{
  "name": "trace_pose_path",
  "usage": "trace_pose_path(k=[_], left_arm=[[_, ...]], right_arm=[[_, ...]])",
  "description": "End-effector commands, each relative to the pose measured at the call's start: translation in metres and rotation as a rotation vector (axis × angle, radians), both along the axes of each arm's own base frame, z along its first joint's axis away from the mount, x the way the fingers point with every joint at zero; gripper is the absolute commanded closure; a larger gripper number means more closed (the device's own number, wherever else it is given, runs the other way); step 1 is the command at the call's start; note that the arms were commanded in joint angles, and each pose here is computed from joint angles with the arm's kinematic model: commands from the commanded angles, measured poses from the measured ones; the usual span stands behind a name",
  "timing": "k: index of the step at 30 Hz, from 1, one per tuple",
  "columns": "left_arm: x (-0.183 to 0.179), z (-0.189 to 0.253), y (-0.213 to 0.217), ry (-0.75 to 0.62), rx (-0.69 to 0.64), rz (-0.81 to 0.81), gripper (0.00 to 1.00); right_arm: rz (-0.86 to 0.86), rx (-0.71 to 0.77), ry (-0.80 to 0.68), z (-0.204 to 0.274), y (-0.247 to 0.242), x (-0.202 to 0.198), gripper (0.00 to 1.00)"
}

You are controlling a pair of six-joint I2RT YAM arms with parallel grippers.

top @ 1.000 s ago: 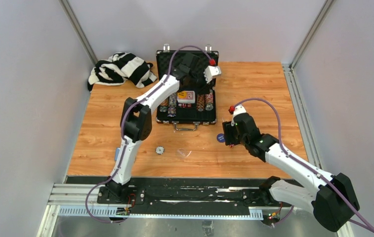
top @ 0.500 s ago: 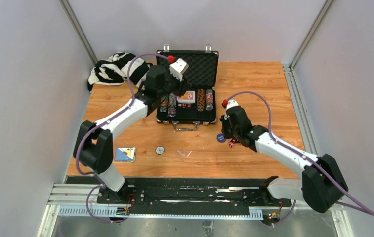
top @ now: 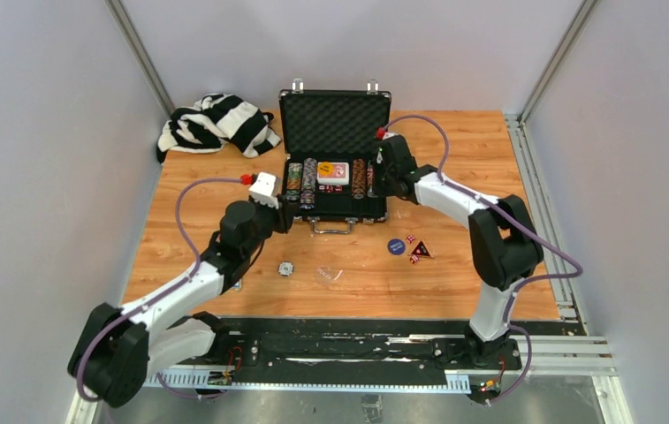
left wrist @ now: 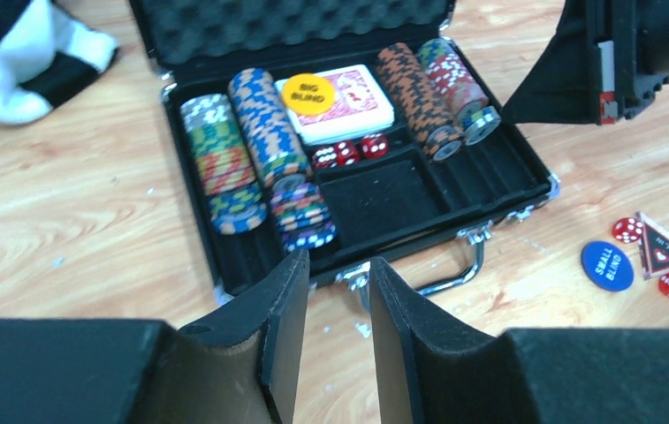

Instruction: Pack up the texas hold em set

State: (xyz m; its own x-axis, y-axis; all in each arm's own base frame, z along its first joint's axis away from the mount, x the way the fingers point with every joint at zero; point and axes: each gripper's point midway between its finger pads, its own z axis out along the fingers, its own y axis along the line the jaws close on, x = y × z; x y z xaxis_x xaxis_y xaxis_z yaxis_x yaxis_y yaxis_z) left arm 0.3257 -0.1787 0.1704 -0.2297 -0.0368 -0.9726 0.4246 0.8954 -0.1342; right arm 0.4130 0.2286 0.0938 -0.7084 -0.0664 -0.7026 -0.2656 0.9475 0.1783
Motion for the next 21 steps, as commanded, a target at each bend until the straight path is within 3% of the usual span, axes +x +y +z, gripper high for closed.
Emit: trace_pose_path(k=[1,7,21], left_arm=[[-0.011,0.018,0.028,-0.107,-0.043,0.115,0.64],[-0.012,0.007,0.037,-0.066,0.026,0.142,0.64],[-0.012,-0.012,0.028,-0.008,0.037,0.103,0.65]], right_arm=[[0.018,0.0,0.099,-0.012,0.003,0.001,0.99],[0.015,-0.018,0.129,-0.027,0.0,0.008,0.99],[0.014,0.016,0.165,-0.032,-0.012,0.034,0.99]])
